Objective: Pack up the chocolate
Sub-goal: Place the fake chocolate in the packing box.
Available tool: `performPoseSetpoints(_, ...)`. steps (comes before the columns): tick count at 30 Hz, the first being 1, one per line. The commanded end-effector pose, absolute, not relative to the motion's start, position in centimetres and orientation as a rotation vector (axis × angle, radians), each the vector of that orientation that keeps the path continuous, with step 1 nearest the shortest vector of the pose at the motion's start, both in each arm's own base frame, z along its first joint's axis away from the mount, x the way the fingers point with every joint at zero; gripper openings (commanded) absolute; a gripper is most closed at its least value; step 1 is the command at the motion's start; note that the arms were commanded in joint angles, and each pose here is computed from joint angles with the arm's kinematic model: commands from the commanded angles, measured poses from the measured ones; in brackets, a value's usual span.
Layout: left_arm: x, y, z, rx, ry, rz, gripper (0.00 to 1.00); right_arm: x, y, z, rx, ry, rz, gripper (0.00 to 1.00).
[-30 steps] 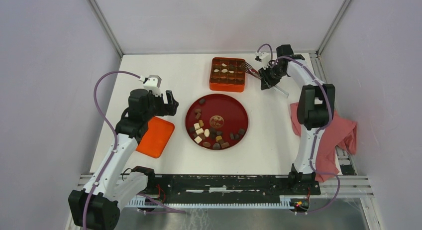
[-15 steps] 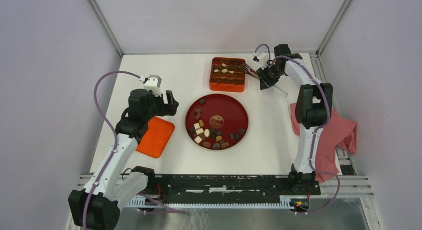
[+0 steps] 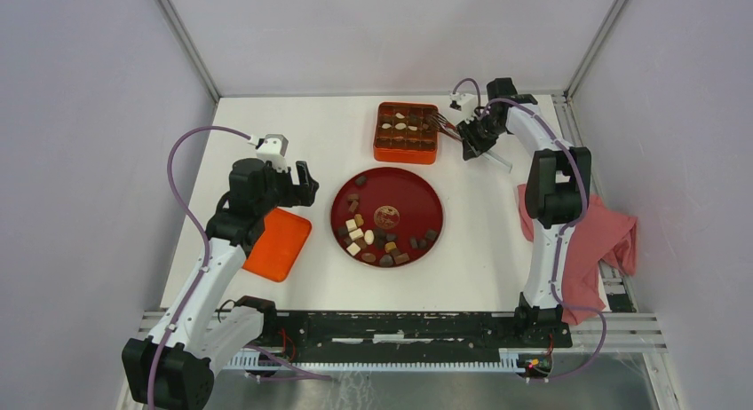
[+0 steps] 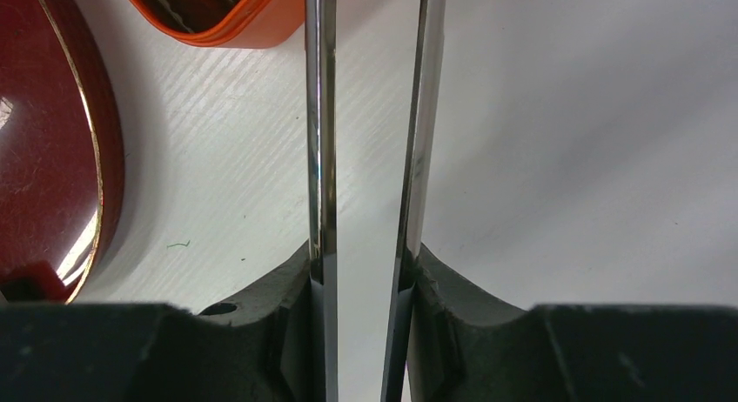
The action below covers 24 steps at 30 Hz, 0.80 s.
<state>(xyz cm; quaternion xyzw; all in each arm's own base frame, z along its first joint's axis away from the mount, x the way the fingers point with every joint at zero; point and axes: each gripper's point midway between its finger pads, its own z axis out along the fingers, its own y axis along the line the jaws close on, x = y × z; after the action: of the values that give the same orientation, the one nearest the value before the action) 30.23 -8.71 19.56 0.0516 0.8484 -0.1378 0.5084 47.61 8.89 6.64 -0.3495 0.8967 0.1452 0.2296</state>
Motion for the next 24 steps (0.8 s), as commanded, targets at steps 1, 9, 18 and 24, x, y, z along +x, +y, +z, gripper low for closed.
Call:
performPoseSetpoints(1,30.5,-8.5,20.0,0.182,2.015,-0.303,0.89,49.0,9.2,8.5,-0.974,2.405,0.366,0.39)
performPoseSetpoints(9,30.5,-8.5,20.0,0.183,2.015,-0.303,0.89,49.1,9.4,9.6,-0.975,2.37,0.368,0.36)
performPoseSetpoints(18,30.5,-8.6,20.1,0.183,2.012,-0.305,0.89,47.3,10.9,14.7,-1.003,2.209,0.434,0.33)
performPoseSetpoints(24,30.5,-8.7,20.1,0.186,2.012,-0.313,0.89,42.8,13.3,18.2,-1.087,2.004,0.573,0.32)
